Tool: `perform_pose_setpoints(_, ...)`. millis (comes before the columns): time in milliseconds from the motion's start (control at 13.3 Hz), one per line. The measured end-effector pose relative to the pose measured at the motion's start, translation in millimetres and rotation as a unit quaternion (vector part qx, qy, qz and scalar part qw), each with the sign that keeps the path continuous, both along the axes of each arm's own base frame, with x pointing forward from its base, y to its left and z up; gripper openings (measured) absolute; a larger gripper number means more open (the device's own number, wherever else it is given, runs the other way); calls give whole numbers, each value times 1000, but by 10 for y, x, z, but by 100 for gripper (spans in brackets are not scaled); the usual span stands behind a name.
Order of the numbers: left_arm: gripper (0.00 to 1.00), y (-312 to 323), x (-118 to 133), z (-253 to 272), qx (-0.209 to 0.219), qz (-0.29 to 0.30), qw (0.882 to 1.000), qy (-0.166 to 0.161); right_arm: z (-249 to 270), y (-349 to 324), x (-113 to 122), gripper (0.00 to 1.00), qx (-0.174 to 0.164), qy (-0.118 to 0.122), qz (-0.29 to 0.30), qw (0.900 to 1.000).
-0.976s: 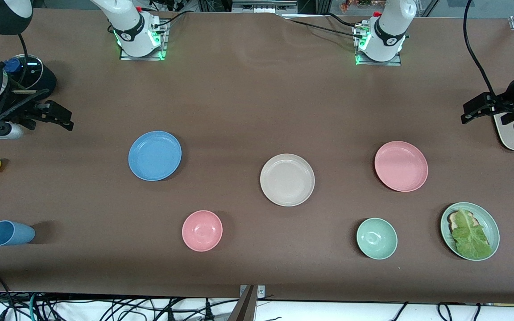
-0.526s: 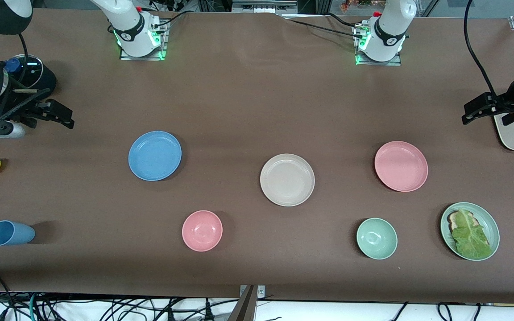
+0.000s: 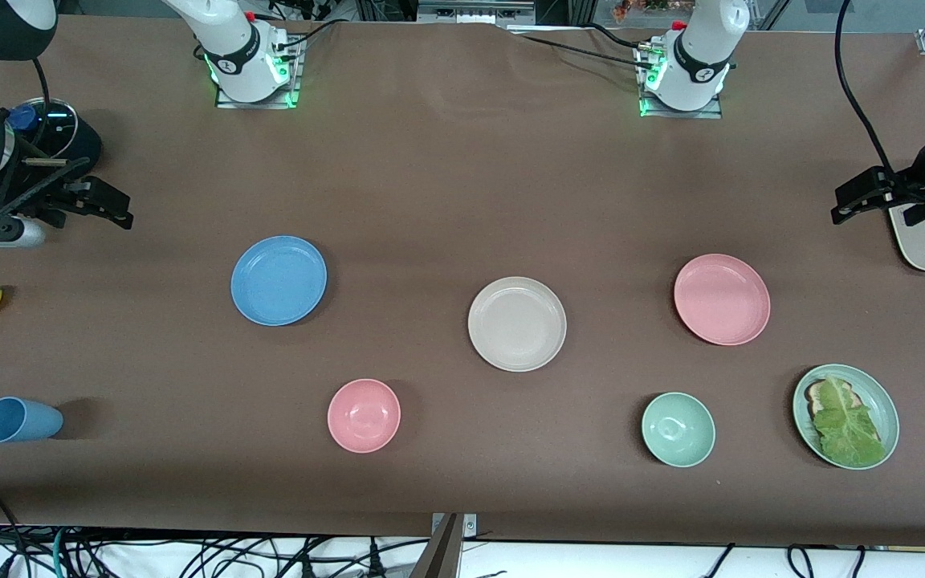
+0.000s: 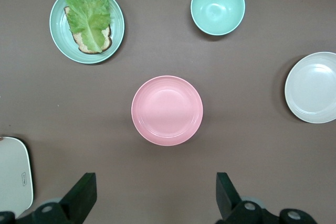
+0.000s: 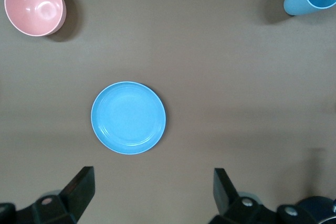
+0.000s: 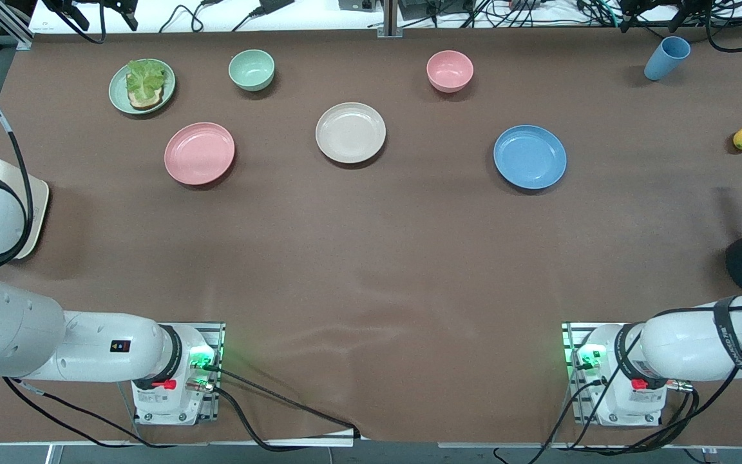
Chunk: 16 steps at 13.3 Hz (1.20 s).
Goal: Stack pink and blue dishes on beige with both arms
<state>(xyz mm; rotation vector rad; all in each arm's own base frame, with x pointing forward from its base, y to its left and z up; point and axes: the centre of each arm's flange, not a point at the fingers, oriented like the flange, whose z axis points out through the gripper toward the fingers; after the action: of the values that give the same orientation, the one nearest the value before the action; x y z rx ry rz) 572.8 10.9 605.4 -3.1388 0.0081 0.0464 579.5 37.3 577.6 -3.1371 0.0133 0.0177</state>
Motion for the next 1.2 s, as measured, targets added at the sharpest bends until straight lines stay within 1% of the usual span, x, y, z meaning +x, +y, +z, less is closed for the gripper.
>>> perform_pose_setpoints(1201, 100, 0, 0, 0, 0, 0, 1000, 0, -21, -33, -6, 100, -5, 6, -1, 1000)
